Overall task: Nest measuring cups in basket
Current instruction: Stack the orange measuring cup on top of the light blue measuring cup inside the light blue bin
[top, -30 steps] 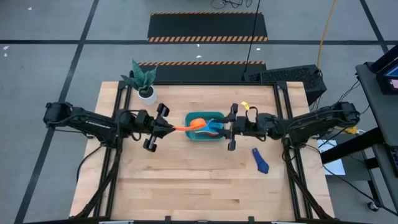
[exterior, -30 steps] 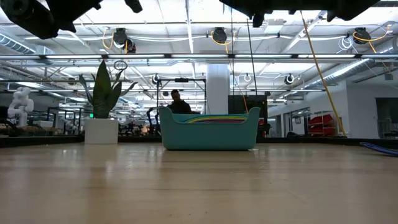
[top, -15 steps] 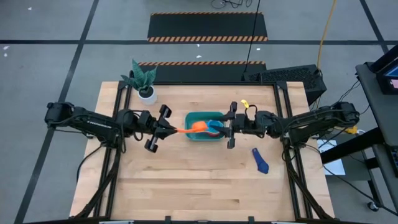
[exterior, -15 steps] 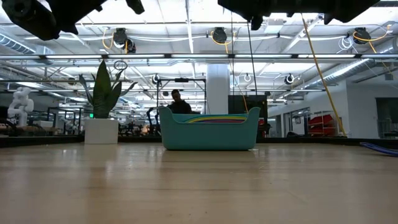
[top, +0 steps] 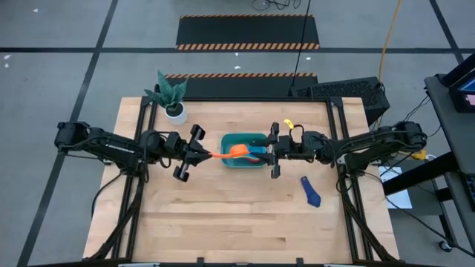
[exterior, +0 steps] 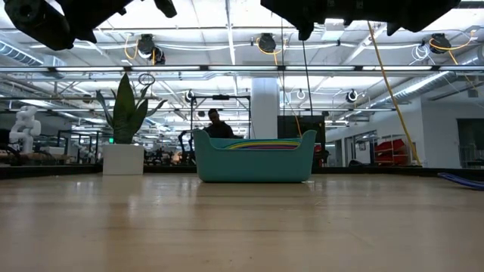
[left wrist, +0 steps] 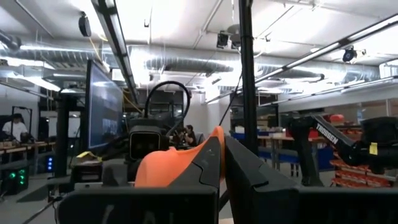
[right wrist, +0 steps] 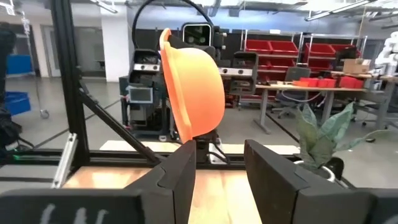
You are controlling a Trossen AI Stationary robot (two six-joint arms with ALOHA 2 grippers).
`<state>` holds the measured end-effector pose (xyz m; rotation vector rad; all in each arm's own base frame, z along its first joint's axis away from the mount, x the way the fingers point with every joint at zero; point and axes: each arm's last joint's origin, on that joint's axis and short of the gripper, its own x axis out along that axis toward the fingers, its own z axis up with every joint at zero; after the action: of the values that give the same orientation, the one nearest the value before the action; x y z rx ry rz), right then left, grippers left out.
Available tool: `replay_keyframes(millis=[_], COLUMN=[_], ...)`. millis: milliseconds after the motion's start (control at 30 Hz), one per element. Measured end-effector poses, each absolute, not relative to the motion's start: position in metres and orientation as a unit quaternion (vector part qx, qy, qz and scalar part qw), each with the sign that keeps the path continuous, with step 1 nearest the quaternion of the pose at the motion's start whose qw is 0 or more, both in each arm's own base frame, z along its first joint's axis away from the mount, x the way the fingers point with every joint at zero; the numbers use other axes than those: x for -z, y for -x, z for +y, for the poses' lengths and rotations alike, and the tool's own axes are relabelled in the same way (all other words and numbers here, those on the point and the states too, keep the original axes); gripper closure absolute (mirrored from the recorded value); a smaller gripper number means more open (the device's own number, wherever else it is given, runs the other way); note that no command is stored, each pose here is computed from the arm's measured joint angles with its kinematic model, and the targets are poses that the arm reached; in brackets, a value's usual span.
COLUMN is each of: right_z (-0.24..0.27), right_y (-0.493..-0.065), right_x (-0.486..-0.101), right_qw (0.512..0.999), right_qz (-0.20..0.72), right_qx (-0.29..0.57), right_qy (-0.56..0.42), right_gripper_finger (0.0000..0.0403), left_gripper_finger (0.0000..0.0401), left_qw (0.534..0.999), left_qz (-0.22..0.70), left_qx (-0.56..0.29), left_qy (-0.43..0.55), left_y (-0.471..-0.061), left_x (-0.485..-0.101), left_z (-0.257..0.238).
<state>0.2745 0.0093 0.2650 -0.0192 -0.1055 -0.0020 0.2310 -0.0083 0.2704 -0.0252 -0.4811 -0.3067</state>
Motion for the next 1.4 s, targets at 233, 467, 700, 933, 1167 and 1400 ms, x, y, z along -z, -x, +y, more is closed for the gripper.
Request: replay_keyframes(millis=[233, 467, 700, 933, 1167, 1400], right_z=[0.0094, 0.0095, 0.0095, 0.0095, 0.0095, 0.0095], right_y=[-0.2748, -0.2748, -0.2747, -0.2746, -0.2742, -0.2741], right_x=[-0.2644, -0.2644, -0.2650, -0.2659, -0.2689, -0.2689], right_qw=[0.999, 0.999, 0.998, 0.998, 0.997, 0.997], right_qz=[-0.051, -0.051, -0.054, -0.058, -0.073, -0.073], right_qx=[-0.018, -0.019, -0.019, -0.019, -0.020, -0.020], right_qy=[0.005, 0.004, 0.000, -0.001, -0.020, -0.022], right_gripper_finger=[0.0286, 0.0281, 0.0271, 0.0272, 0.0273, 0.0279], left_gripper_finger=[0.0394, 0.0394, 0.0394, 0.0394, 0.0394, 0.0394], left_qw=[0.960, 0.954, 0.955, 0.958, 0.958, 0.962], left_qz=[-0.237, -0.252, -0.248, -0.241, -0.243, -0.237], left_qx=[0.151, 0.160, 0.161, 0.153, 0.150, 0.133], left_qy=[0.012, 0.015, 0.012, 0.012, 0.009, 0.012], left_y=[-0.2310, -0.2286, -0.2290, -0.2313, -0.2311, -0.2342], left_x=[-0.2704, -0.2738, -0.2731, -0.2701, -0.2705, -0.2669], left_z=[-0.0081, -0.0085, -0.0086, -0.0082, -0.0081, -0.0071])
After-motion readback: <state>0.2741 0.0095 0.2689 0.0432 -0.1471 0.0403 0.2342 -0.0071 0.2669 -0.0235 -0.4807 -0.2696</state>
